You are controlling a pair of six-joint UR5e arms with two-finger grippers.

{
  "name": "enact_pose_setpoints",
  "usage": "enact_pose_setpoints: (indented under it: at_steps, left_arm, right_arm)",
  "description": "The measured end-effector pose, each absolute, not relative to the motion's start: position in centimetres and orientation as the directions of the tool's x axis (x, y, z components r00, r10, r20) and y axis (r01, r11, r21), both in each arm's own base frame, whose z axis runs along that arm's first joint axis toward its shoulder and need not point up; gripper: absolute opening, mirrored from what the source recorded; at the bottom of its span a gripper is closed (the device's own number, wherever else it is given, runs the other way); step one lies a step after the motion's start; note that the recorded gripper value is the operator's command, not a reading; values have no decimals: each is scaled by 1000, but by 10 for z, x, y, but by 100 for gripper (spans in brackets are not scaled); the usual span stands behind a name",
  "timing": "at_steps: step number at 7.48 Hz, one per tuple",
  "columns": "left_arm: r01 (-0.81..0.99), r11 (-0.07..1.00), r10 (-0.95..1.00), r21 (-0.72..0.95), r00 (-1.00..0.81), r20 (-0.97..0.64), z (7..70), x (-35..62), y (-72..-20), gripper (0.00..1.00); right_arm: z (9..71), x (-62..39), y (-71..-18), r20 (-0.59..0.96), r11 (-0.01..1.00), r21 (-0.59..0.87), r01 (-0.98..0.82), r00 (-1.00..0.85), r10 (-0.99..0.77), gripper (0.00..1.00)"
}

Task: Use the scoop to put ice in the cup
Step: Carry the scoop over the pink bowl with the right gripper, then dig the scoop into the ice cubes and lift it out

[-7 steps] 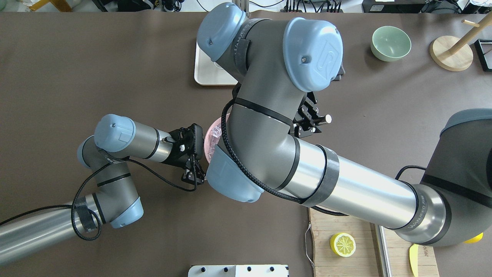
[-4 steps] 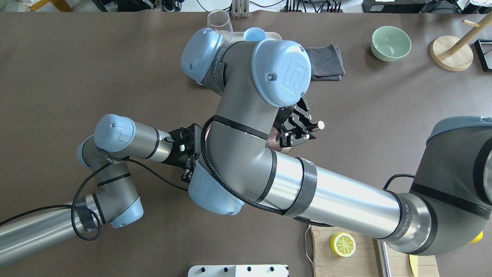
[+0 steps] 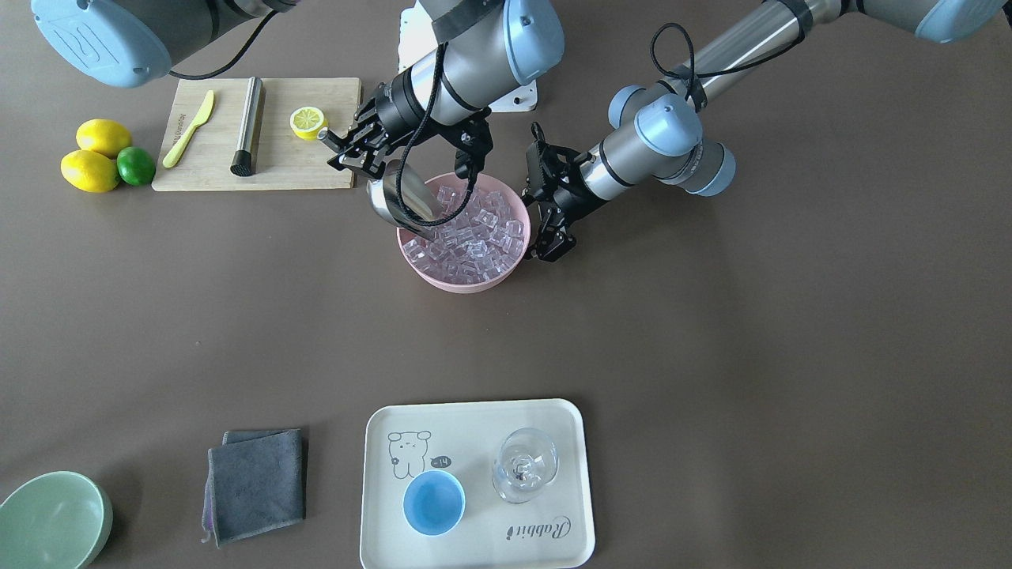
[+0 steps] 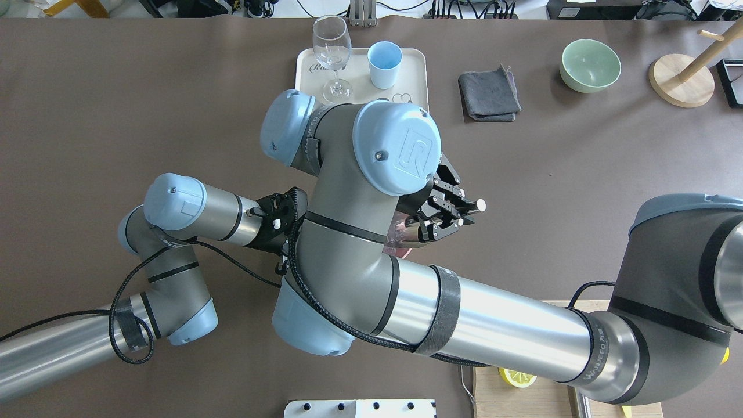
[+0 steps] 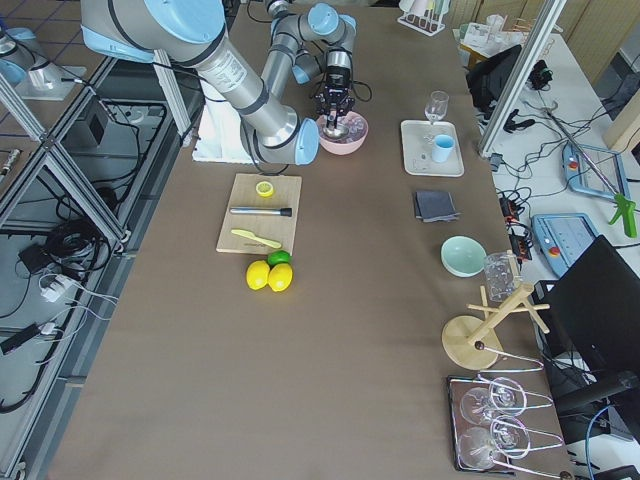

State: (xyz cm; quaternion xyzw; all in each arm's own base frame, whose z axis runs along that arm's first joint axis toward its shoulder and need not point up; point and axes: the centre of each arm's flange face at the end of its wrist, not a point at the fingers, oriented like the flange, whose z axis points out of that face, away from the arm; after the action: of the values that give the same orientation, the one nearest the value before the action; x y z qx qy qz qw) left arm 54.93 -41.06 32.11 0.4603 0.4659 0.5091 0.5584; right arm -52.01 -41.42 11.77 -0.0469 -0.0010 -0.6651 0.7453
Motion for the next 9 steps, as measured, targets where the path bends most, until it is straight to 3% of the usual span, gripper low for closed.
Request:
enact_pose_setpoints:
  at_steps: [4,9]
  left_arm:
    - [-137,55,997,989,56,-48,318,551,-410,98]
    - [-137,54,997,989,58,-46,318,552,-410,98]
  right_arm:
    - [125,-538,-419,43,112,-33,993,113,-993,0]
    - [139,-528,-412,14,186,145,972,186,-982,0]
